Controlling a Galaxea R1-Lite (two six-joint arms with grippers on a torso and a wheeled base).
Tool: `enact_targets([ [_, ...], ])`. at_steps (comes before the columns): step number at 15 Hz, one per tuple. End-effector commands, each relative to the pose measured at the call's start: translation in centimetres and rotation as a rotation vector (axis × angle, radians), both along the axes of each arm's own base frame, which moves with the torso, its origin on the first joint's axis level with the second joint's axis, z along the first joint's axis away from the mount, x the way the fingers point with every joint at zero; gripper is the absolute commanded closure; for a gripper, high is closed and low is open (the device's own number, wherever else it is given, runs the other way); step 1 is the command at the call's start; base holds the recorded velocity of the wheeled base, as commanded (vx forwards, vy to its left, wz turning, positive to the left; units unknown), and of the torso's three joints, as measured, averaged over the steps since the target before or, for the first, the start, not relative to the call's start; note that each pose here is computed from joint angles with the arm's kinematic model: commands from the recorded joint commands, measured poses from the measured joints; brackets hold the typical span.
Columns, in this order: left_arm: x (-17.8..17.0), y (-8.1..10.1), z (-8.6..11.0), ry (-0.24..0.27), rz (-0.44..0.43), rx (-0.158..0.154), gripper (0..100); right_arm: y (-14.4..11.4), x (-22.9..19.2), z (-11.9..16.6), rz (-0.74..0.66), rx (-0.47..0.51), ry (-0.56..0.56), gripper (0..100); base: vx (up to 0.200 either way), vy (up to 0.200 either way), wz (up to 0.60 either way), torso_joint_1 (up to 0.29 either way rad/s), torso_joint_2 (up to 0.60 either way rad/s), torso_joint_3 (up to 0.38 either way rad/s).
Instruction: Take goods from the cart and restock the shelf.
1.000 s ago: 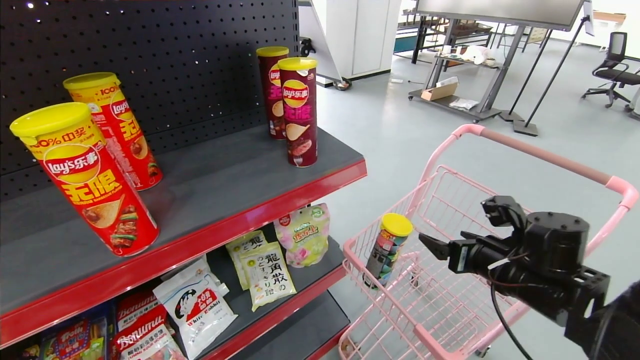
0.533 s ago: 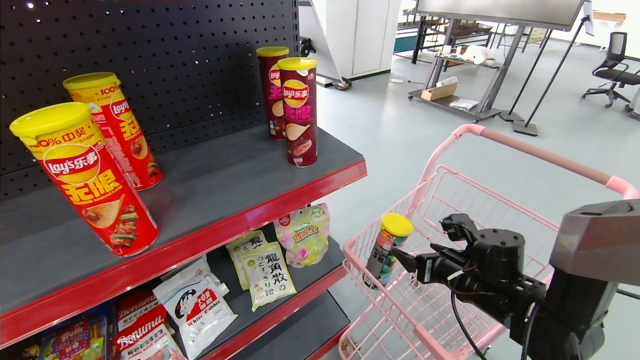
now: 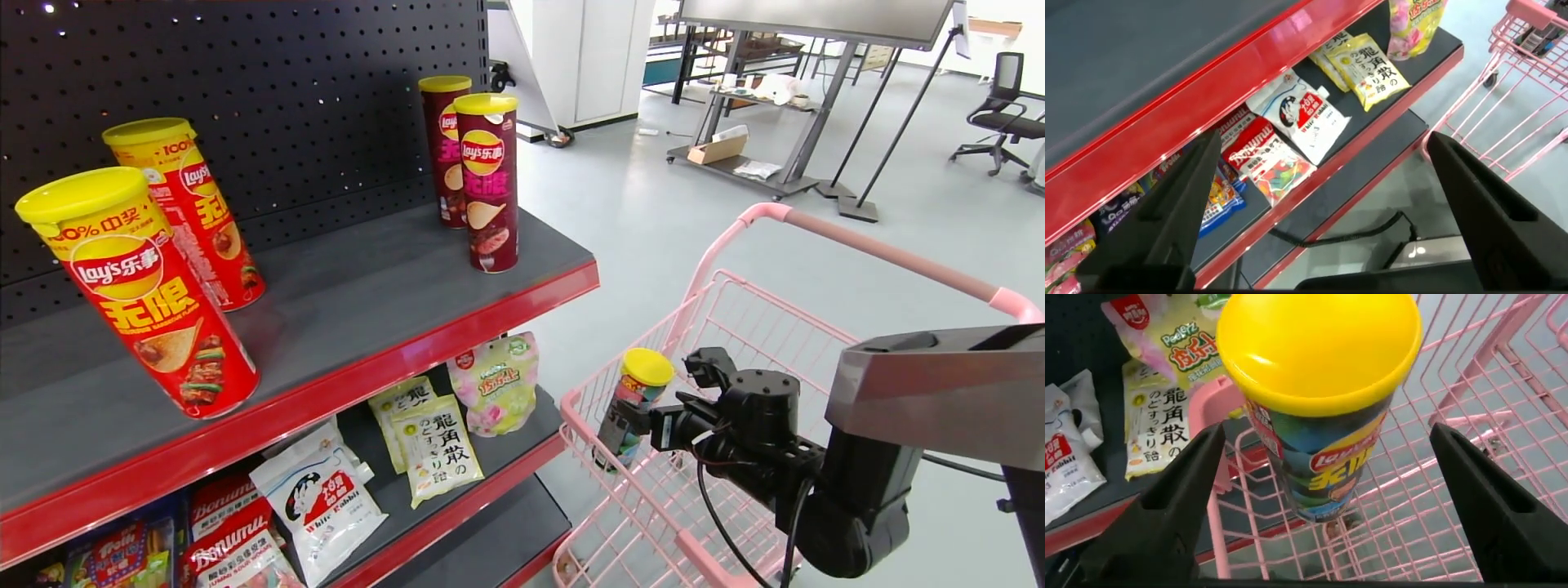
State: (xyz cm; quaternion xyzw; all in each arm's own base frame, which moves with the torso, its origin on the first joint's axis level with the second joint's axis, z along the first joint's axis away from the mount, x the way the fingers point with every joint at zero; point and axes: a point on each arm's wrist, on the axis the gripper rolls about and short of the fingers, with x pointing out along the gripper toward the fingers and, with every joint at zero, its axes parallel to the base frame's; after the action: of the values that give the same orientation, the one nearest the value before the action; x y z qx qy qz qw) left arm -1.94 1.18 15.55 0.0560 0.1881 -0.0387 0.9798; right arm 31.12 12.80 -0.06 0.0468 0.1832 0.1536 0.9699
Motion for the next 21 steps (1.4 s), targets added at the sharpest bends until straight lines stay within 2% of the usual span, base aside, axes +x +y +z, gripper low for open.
enact_targets([
  [1,0.0,0.0,0.1,-0.001,0.001,0.0,0,0.2,0.9,-0.7,0.016,0.0,-0.006,0,0.0,0.0,0.0,0.0,0.0,0.0],
  [8,0.0,0.0,-0.1,0.008,0.002,0.003,0,-0.7,2.6,-1.7,0.017,-0.009,-0.023,0,0.0,0.0,0.0,0.0,0.0,0.0],
  [19,0.1,0.0,0.0,0.013,0.007,0.009,0,0.5,4.0,-1.7,0.052,0.013,-0.061,0,0.0,0.0,0.0,0.0,0.0,0.0],
  [20,0.2,0.0,0.0,0.014,0.007,0.011,0,0.5,4.0,-1.7,0.052,0.013,-0.062,100,0.0,0.0,0.0,0.0,0.0,0.0],
  [21,0.2,0.0,-0.1,0.015,0.003,0.02,0,0.7,4.1,-1.9,0.055,0.013,-0.061,100,0.0,0.0,0.0,0.0,0.0,0.0],
])
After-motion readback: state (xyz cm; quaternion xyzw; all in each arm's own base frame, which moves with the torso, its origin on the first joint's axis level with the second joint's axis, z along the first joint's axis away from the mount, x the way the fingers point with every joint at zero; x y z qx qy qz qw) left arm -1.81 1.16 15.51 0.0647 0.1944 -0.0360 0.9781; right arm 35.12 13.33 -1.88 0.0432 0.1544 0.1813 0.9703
